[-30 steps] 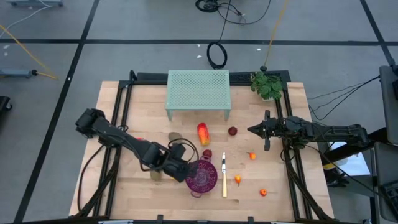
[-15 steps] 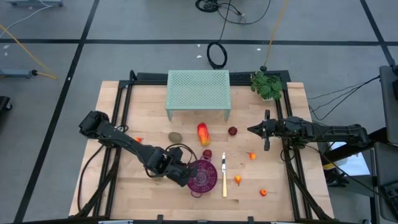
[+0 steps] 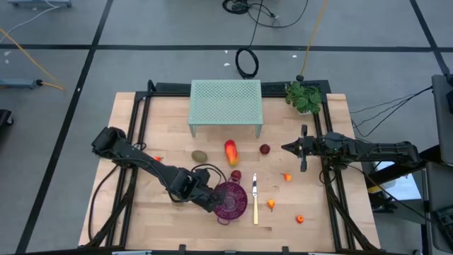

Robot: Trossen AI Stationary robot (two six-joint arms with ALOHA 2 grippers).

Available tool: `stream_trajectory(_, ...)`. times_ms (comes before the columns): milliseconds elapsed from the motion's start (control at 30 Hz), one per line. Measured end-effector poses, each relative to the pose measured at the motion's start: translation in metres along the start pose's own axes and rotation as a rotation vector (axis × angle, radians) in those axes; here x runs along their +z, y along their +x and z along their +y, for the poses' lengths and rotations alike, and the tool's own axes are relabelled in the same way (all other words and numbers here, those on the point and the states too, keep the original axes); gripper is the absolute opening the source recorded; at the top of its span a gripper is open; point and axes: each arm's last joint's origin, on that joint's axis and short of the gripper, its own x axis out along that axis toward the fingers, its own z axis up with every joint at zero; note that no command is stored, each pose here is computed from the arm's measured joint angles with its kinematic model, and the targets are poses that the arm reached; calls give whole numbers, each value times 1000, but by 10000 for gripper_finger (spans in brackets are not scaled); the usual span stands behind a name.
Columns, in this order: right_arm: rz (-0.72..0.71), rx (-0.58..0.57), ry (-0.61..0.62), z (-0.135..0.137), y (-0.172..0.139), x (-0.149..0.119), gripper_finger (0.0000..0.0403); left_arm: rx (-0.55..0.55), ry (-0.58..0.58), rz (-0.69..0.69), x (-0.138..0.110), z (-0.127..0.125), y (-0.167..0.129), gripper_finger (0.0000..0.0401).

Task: Pick & Place Fruit
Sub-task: Put the violet strainer bowl on the shelf

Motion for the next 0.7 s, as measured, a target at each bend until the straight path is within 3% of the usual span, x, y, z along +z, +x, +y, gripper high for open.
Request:
stream_trajectory(200, 0, 0, 0, 0, 0, 0, 4, 1, 10, -2, 0, 0, 0, 28)
stream_trajectory(533, 0, 0, 0, 0, 0, 0, 4, 8, -10, -3, 0, 1, 1, 148)
stream_trajectory(700, 0, 0, 0, 0, 0, 0, 4, -6, 3, -10, 0, 0, 1, 186)
